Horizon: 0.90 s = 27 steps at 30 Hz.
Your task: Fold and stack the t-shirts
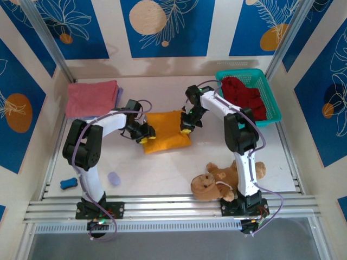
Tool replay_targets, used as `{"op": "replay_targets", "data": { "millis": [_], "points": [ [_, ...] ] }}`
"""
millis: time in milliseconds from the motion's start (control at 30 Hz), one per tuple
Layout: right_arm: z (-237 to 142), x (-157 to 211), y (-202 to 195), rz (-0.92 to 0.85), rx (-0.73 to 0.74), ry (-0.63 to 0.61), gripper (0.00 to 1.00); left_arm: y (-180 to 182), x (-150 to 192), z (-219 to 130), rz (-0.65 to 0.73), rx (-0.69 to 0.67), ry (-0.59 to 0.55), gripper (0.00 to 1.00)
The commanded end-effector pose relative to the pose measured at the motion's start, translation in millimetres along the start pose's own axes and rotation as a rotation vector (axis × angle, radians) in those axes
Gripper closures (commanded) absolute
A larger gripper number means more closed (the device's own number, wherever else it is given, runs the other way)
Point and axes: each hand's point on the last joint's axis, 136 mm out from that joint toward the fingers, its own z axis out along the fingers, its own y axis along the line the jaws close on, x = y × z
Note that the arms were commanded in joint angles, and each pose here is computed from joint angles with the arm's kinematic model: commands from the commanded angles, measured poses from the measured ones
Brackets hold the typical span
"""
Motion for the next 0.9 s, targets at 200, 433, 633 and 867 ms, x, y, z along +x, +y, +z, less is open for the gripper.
{"op": "replay_targets", "data": {
  "millis": [200, 433, 633, 867],
  "points": [
    [5, 1, -21, 0.126, -0.267, 0.024, 1.0, 17, 9, 5, -0.02, -0.039, 0.015, 0.56],
    [29, 2, -51, 0.165, -0.126, 0.056, 1.0, 21, 12, 6, -0.02, -0.049, 0.016, 0.56],
    [22, 8, -54, 0.137, -0.005, 0.032, 0.8, 22, 11, 3, -0.016, -0.056, 0.014, 0.55],
    [-19, 14, -26, 0.075, 0.049, -0.064, 0.66, 16, 8, -3, -0.006, -0.049, 0.007, 0.55]
  ]
}}
